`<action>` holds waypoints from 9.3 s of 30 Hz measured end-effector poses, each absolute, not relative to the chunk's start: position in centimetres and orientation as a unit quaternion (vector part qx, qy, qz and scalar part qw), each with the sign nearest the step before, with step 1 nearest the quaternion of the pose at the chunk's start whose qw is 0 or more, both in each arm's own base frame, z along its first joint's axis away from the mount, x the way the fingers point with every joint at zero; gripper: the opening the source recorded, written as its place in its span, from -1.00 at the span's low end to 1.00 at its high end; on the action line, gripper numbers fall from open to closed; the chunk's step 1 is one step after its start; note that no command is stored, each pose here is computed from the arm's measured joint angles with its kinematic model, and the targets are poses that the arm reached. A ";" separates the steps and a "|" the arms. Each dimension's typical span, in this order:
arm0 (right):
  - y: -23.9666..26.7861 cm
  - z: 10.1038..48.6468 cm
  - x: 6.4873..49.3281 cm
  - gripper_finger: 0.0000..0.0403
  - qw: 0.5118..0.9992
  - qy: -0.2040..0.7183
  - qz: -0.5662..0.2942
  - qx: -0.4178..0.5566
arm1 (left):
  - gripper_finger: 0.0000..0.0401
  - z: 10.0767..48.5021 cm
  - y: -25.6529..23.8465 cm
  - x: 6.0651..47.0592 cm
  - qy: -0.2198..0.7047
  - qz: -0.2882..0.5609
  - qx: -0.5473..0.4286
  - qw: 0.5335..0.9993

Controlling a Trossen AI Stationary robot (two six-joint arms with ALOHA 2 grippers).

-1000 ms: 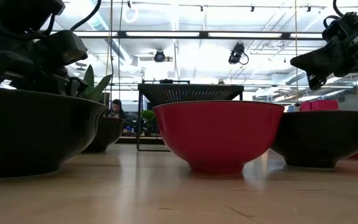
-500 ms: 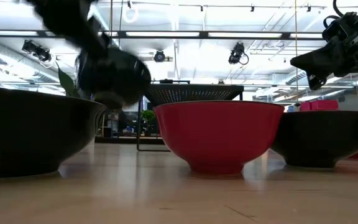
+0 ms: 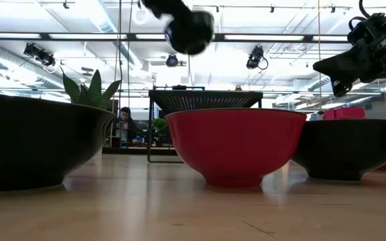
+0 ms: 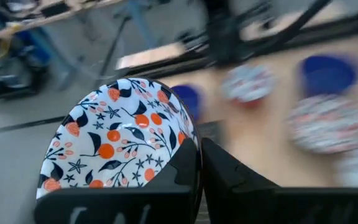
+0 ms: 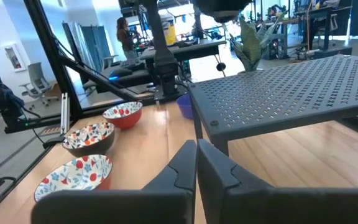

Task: Pick & Place Mini bowls
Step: Put the top orange patterned bowl on the shelf, then put the red patterned bowl on the shelf

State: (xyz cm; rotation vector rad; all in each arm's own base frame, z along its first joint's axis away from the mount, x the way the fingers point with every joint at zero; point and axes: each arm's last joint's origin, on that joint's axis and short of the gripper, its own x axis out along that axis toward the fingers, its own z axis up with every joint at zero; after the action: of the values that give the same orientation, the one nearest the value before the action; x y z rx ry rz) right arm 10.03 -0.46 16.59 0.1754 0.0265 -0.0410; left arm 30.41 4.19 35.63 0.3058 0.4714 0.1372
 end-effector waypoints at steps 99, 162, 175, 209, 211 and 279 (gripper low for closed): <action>-0.5 19.7 9.6 -0.91 0.980 -0.151 -0.013 0.131 | -0.48 20.7 -5.9 24.0 0.156 0.050 -0.006 0.987; 7.2 17.9 16.1 0.07 0.798 0.597 -0.057 0.050 | -0.47 21.1 -7.1 23.5 0.121 0.126 -0.057 0.983; 7.7 16.6 15.9 -0.48 0.795 0.597 -0.098 0.034 | -0.47 20.8 -7.2 23.7 0.124 0.126 -0.057 0.983; 3.6 38.3 27.4 -0.98 0.905 0.362 -0.078 -0.208 | -0.47 20.4 -7.2 23.9 0.128 0.127 -0.058 0.982; 1.5 37.8 29.0 -0.99 0.895 0.383 -0.071 -0.215 | -0.47 20.4 -7.2 23.9 0.127 0.127 -0.058 0.982; -7.5 32.1 33.3 -0.23 0.853 0.488 -0.115 -0.142 | -0.47 20.4 -7.3 23.9 0.129 0.116 -0.070 0.982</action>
State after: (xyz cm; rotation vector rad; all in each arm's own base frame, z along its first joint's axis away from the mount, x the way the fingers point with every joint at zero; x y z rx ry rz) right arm 33.30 -7.54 32.07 -0.2978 1.0274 -0.2417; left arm 23.88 -7.30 20.42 -0.1401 0.2597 0.2327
